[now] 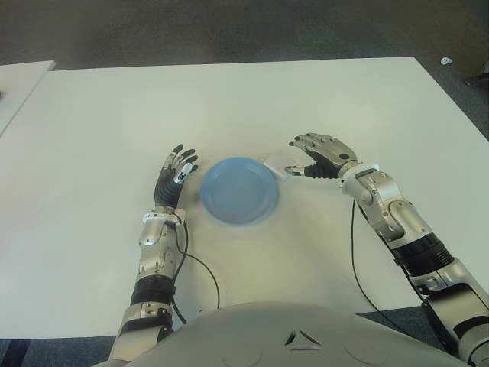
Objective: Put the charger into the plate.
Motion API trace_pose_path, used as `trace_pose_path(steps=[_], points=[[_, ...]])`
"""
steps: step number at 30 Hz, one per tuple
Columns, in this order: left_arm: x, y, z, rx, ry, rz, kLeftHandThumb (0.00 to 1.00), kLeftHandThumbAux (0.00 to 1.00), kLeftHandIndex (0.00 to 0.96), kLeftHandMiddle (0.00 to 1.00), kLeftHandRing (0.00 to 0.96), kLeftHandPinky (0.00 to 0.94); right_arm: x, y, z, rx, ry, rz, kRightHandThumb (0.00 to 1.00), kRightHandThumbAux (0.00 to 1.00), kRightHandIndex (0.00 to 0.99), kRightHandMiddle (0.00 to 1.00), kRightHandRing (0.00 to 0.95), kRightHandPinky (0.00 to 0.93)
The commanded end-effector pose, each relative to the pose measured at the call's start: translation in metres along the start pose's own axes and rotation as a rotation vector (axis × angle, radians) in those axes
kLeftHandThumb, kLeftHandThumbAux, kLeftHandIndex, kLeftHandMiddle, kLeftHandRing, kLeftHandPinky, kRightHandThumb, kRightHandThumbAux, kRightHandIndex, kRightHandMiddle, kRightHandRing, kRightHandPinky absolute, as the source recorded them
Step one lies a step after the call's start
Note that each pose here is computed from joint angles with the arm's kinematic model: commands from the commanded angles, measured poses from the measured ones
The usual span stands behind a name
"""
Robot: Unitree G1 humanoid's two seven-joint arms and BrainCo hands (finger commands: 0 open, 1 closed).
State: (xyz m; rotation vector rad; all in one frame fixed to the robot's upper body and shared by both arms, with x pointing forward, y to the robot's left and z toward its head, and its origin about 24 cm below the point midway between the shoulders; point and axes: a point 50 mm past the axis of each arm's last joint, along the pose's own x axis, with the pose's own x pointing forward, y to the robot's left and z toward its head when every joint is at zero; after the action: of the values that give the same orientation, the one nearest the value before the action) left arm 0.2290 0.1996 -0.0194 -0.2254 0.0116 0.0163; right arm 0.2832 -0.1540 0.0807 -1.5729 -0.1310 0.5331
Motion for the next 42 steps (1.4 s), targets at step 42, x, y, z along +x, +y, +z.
trace_pose_path(steps=[42], points=[[-0.003, -0.001, -0.005, -0.016, 0.041, 0.012, 0.000, 0.574, 0.128, 0.213, 0.214, 0.211, -0.013, 0.038, 0.028, 0.136, -0.197, 0.031, 0.144, 0.331, 0.000, 0.000, 0.000, 0.000]])
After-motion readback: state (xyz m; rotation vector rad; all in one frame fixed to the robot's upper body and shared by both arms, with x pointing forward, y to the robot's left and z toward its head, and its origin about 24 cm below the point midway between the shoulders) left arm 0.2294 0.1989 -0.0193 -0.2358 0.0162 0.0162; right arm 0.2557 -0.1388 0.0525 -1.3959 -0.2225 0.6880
